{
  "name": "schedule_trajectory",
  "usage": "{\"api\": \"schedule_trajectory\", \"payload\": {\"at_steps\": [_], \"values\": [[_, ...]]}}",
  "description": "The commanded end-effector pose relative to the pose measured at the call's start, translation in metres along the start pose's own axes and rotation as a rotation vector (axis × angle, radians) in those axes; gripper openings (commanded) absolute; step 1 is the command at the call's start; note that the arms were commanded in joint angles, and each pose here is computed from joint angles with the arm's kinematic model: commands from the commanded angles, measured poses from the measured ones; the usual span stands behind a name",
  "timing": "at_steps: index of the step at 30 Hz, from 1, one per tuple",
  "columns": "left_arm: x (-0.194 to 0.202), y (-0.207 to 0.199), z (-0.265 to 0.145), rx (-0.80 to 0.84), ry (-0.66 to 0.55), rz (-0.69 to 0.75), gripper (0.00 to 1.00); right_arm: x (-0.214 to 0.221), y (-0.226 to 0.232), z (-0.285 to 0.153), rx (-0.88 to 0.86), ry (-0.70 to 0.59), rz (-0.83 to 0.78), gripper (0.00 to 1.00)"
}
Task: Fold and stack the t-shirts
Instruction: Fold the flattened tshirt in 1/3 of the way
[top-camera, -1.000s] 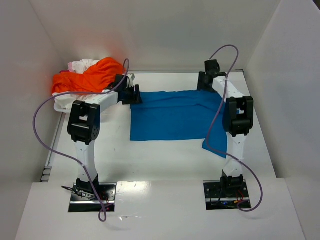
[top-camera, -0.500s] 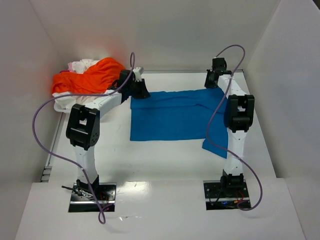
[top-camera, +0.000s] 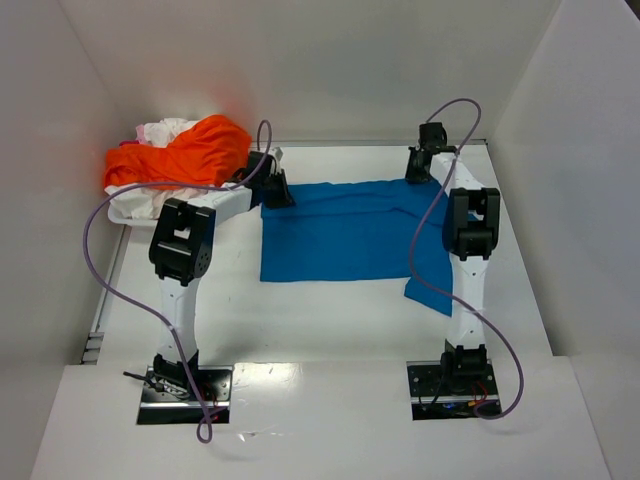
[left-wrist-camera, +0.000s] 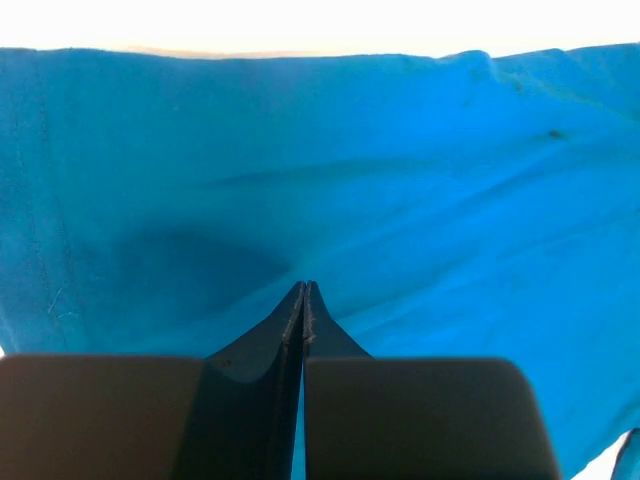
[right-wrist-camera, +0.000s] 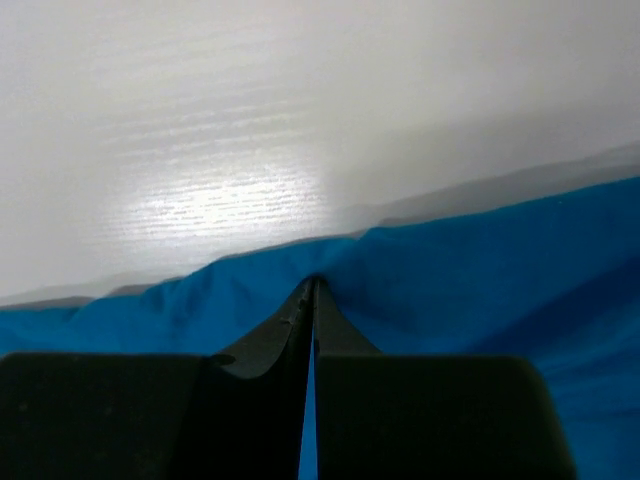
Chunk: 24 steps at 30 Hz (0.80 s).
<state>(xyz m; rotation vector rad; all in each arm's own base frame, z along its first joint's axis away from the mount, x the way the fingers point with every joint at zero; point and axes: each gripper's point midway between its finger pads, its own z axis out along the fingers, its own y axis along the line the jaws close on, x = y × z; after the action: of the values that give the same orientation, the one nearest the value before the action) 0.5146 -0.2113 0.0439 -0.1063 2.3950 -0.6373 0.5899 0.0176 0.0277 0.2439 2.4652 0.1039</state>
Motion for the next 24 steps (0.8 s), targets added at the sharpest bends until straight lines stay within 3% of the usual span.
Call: {"api": "schedule_trajectory", "payload": {"at_steps": [1,9,16,24], "values": [[-0.004,0.002,0.000,-0.027,-0.005,-0.045,0.03,-0.003,-0.004,0.005,0.037,0.003,-0.014,0.06],[0.029,0.033,-0.003,-0.190,0.066,-0.100,0.00,-0.011,-0.028,0.013,0.112,-0.001,-0.006,0.07],[0.045,0.043,-0.011,-0.237,0.102,-0.127,0.00,-0.024,-0.050,0.015,0.132,-0.024,0.027,0.07],[0.039,0.053,-0.018,-0.267,0.084,-0.148,0.00,-0.041,-0.074,0.012,0.135,-0.055,0.065,0.07]]}}
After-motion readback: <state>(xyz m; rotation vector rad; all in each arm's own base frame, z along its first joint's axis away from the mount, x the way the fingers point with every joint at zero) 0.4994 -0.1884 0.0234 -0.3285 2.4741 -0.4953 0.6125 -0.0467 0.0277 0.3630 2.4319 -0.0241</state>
